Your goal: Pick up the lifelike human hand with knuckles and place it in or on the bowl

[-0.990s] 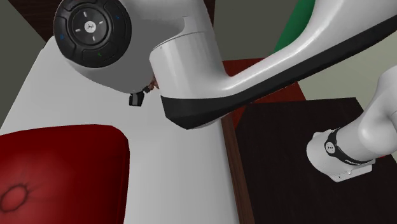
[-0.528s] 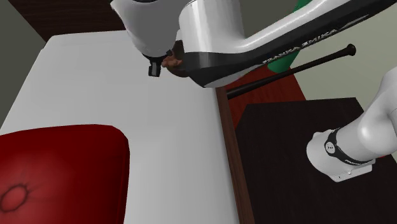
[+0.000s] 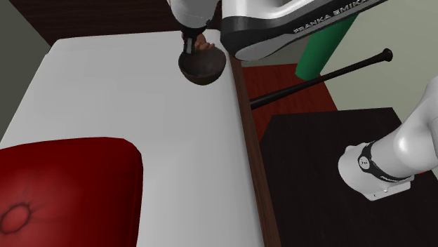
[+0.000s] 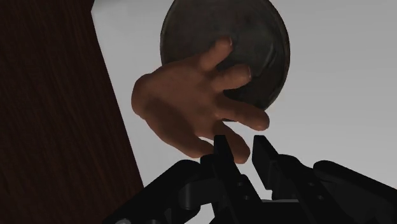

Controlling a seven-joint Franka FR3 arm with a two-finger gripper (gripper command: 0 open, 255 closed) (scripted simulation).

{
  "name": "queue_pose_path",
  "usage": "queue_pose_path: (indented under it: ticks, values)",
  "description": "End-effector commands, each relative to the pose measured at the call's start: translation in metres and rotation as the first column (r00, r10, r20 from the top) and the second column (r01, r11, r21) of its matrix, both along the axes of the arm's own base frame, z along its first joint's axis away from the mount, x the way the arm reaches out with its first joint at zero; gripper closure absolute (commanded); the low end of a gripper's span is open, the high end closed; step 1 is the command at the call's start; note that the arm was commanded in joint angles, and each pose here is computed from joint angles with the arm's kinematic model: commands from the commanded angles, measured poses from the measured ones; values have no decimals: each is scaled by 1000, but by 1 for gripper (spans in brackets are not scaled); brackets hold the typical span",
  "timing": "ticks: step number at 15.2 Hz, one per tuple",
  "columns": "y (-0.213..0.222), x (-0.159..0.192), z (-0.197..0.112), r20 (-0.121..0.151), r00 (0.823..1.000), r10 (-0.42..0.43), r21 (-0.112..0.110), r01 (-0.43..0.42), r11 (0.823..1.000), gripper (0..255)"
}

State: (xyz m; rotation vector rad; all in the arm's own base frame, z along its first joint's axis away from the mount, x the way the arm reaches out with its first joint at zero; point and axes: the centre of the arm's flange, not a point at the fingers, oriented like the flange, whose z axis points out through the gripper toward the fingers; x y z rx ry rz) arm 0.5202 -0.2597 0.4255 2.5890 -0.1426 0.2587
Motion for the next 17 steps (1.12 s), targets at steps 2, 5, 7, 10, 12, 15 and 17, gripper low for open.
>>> queue_pose_path:
  ticks: [2,5,7,10,12,15,17]
  values:
    - [-5,-4,-13,0,1000,2,0,-2,1000,255]
    - [-5,-4,-29,0,1000,2,0,-2,1000,255]
    - [-5,-4,-40,0,1000,2,0,-2,1000,255]
    - [-5,-4,-55,0,1000,2,0,-2,1000,255]
    - [-5,-4,-66,0,1000,2,0,-2,1000,255]
    - [-5,-4,-82,0,1000,2,0,-2,1000,255]
    - [-5,-4,-94,0,1000,2,0,-2,1000,255]
